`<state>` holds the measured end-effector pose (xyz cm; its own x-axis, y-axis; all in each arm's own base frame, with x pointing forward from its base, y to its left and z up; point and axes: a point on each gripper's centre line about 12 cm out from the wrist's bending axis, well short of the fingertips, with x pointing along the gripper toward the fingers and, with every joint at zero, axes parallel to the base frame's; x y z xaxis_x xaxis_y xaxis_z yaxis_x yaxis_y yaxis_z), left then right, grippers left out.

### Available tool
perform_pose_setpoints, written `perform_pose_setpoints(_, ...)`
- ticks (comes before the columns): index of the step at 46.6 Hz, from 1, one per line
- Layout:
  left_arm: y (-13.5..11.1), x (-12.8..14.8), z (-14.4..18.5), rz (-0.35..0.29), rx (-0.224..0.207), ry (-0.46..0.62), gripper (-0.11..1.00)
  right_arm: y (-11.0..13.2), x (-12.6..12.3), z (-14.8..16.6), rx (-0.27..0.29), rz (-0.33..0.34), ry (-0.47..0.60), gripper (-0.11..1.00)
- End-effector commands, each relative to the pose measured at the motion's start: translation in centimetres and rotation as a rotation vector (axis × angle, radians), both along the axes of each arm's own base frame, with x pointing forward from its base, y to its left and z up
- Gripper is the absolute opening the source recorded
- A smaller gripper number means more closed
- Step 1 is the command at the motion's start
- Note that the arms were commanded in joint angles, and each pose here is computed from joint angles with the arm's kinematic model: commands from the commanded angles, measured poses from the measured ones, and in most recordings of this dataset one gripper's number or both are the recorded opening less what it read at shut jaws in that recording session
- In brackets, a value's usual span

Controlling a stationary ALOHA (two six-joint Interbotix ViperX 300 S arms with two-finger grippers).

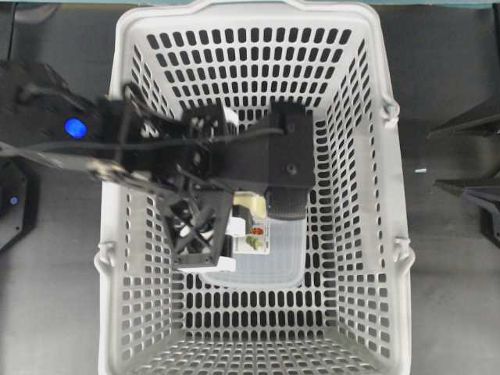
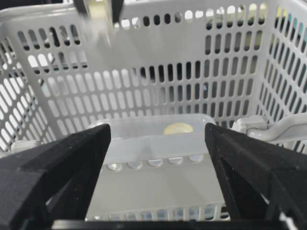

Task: Pick up the tape dispenser from the shopping basket with the left arm.
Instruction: 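Lift the gripped tape dispenser upward with the left gripper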

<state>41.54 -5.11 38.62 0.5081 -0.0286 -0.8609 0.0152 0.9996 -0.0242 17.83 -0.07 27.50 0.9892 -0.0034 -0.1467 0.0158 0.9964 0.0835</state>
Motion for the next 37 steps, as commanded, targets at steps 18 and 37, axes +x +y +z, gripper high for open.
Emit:
perform_pose_setpoints(18,0.15,-0.33,2.79,-0.002,0.001,-0.043,0.3,0.0,0.11,0.24,0.005,-0.001,-0.008,0.76)
perform_pose_setpoints(37,0.14,-0.12,2.37,-0.002,0.004,-0.033,0.3,0.0,0.08,0.25,0.005,-0.001,-0.008,0.76)
